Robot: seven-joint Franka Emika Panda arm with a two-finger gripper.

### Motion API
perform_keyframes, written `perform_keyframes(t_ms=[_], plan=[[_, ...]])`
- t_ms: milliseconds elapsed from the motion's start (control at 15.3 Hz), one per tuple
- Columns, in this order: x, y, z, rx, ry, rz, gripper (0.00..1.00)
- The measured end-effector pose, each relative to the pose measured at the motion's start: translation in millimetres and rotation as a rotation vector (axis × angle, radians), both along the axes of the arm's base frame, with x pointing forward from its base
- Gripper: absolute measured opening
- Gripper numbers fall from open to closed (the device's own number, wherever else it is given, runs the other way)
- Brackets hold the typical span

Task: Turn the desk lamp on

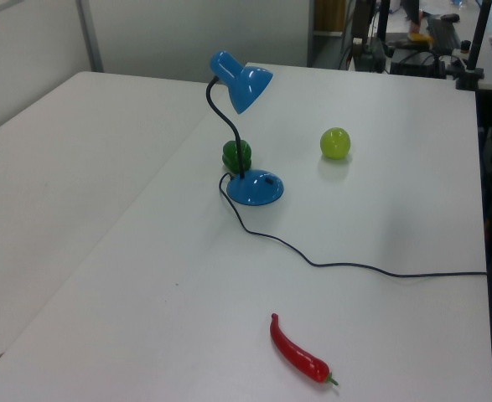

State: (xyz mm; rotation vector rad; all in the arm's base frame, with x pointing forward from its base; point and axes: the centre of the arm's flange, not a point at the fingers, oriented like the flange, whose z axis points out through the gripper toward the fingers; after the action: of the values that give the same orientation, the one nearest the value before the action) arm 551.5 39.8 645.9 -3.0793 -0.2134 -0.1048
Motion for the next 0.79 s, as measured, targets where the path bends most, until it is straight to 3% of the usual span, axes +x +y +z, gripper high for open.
perform_keyframes(t_ms=[787], plan=[[4.8,-2.2,-6.6,-0.002,-0.002,0.018,1.0]])
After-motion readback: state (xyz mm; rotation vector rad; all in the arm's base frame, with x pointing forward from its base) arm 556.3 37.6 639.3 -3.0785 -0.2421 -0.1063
